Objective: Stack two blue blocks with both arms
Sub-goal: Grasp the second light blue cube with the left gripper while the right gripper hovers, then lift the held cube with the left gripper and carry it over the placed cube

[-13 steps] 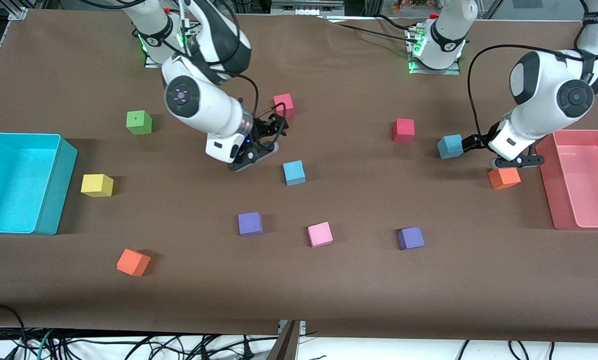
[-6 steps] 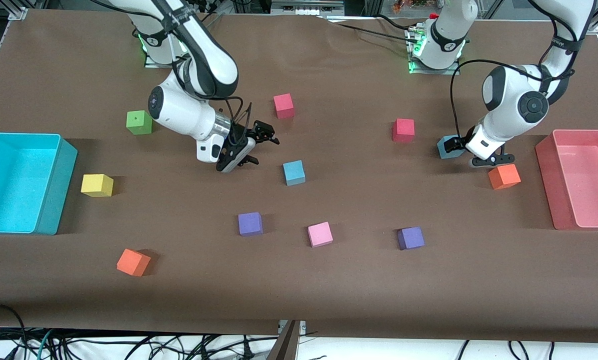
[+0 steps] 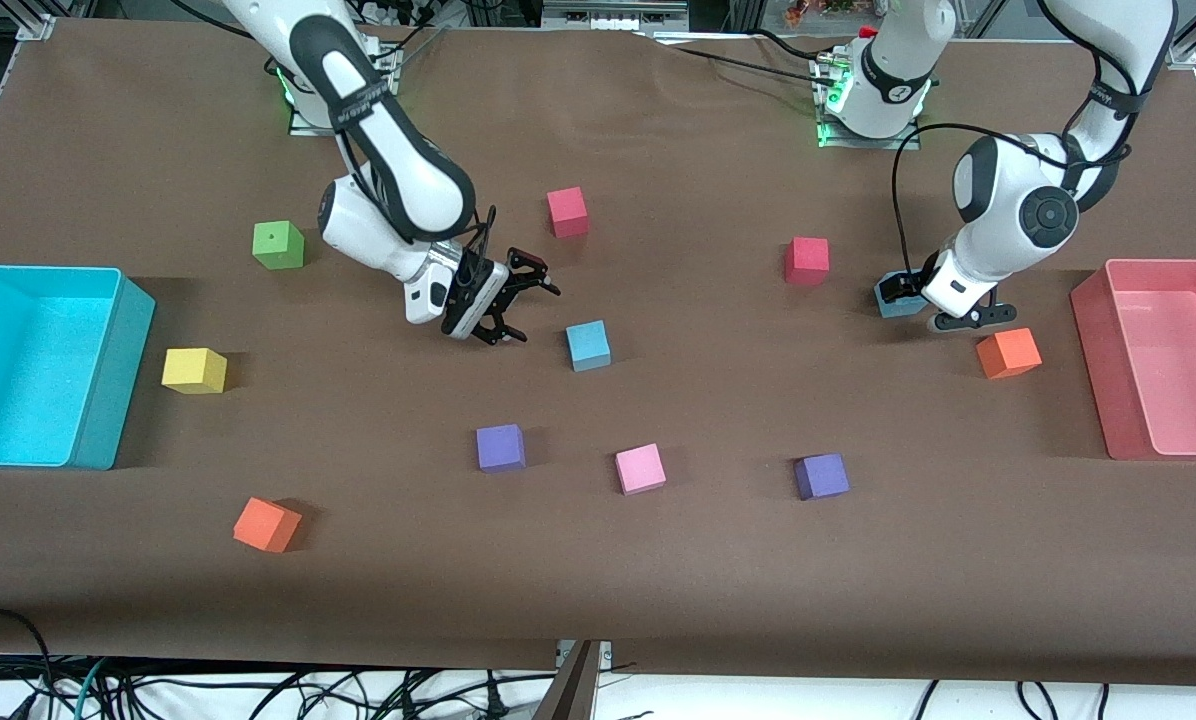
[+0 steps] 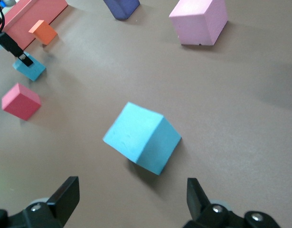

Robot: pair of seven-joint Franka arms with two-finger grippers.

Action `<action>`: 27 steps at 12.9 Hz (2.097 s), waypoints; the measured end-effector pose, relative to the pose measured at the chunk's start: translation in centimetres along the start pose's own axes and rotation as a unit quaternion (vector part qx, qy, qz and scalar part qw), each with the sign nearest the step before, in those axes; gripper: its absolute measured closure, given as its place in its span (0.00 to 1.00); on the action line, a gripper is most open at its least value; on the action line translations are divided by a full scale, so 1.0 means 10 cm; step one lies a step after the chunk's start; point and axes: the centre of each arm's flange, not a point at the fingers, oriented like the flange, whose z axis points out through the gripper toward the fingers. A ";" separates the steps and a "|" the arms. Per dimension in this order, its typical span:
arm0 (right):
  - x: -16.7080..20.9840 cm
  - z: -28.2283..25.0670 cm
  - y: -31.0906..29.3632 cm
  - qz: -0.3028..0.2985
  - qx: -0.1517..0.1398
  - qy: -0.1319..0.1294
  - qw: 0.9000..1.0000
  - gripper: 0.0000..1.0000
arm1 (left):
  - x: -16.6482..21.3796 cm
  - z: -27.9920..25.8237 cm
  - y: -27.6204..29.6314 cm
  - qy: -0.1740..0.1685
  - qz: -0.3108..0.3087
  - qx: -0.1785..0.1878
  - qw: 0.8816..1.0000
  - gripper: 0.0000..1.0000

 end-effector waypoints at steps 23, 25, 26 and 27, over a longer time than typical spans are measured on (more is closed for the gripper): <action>-0.21 0.55 0.12 -0.153 -0.004 0.043 0.987 0.00 | -0.02 -2.22 3.83 0.030 0.055 -0.075 0.995 0.42; -0.23 0.56 0.12 -0.152 -0.004 0.042 0.987 0.00 | -0.05 -1.93 4.33 0.015 0.023 -0.073 0.997 0.42; -0.23 0.56 0.12 -0.152 -0.004 0.042 0.987 0.00 | -0.05 -1.77 4.55 0.014 0.012 -0.069 0.997 0.42; -0.24 0.56 0.12 -0.152 -0.004 0.041 0.987 0.00 | -0.03 -1.63 4.73 0.015 0.001 -0.064 0.998 0.42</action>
